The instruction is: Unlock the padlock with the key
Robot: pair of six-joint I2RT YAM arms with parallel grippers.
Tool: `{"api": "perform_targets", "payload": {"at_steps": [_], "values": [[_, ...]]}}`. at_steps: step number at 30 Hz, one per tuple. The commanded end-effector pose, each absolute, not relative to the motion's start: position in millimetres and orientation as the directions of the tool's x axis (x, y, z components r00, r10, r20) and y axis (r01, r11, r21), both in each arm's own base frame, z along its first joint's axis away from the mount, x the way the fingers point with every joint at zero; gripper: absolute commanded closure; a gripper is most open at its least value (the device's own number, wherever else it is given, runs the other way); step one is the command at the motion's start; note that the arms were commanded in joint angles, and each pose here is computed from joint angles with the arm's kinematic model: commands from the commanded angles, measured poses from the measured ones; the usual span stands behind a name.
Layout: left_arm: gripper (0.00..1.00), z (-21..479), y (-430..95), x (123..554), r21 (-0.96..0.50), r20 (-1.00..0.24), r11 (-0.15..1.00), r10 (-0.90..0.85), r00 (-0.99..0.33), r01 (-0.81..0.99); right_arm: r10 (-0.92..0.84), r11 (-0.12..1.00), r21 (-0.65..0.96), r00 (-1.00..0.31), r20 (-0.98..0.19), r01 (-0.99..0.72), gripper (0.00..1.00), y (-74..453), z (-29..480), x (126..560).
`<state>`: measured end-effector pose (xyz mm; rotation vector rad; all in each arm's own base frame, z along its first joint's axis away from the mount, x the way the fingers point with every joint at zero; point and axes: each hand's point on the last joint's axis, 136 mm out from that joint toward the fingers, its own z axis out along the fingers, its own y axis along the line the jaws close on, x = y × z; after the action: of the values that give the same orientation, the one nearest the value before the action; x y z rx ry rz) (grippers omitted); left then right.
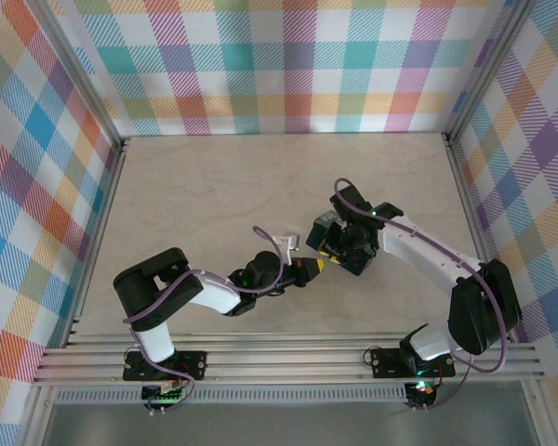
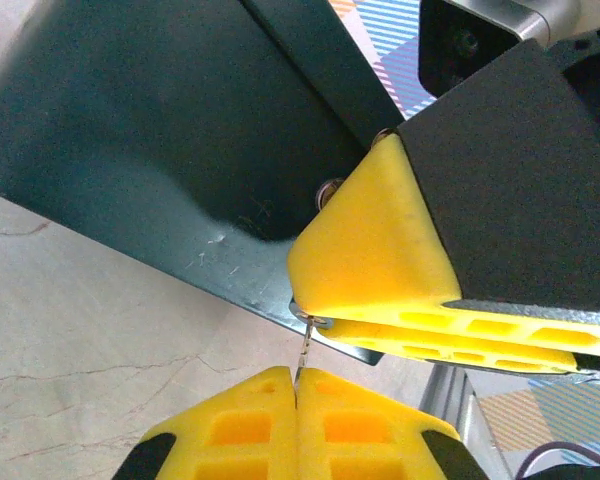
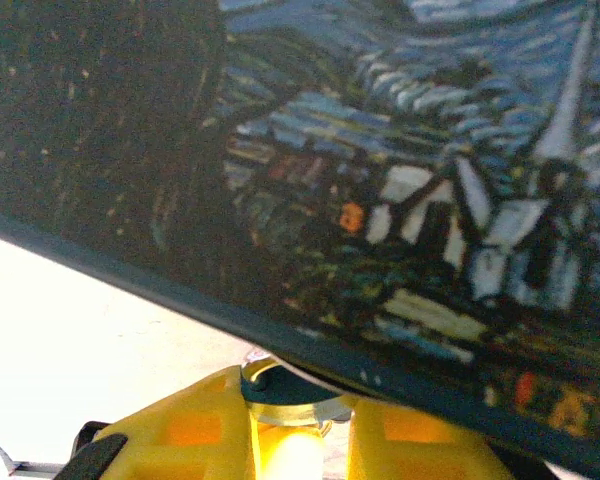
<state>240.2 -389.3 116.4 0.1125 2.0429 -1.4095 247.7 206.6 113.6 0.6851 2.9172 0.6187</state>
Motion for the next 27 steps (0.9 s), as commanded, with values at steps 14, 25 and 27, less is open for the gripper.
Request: {"api": "perform_targets", "payload": {"at_steps": [14,25,27], "values": [[1.00,244.9,-380.8,251.4,-0.768,-0.610,0.114,-0.431,-0.665,0.630,0.465,0.800,0.379,-0.880,0.095,0.464,1.00,202.4,104.0,225.0],[1.00,212.4,-378.3,226.0,-0.552,-0.832,0.438,-0.228,-0.506,0.710,0.467,0.806,0.372,-0.881,0.081,0.461,1.00,201.9,108.6,229.0],[1.00,209.7,-377.4,223.8,-0.507,-0.857,0.474,-0.188,-0.480,0.720,0.467,0.805,0.373,-0.881,0.081,0.461,1.00,202.3,109.4,229.6]]}}
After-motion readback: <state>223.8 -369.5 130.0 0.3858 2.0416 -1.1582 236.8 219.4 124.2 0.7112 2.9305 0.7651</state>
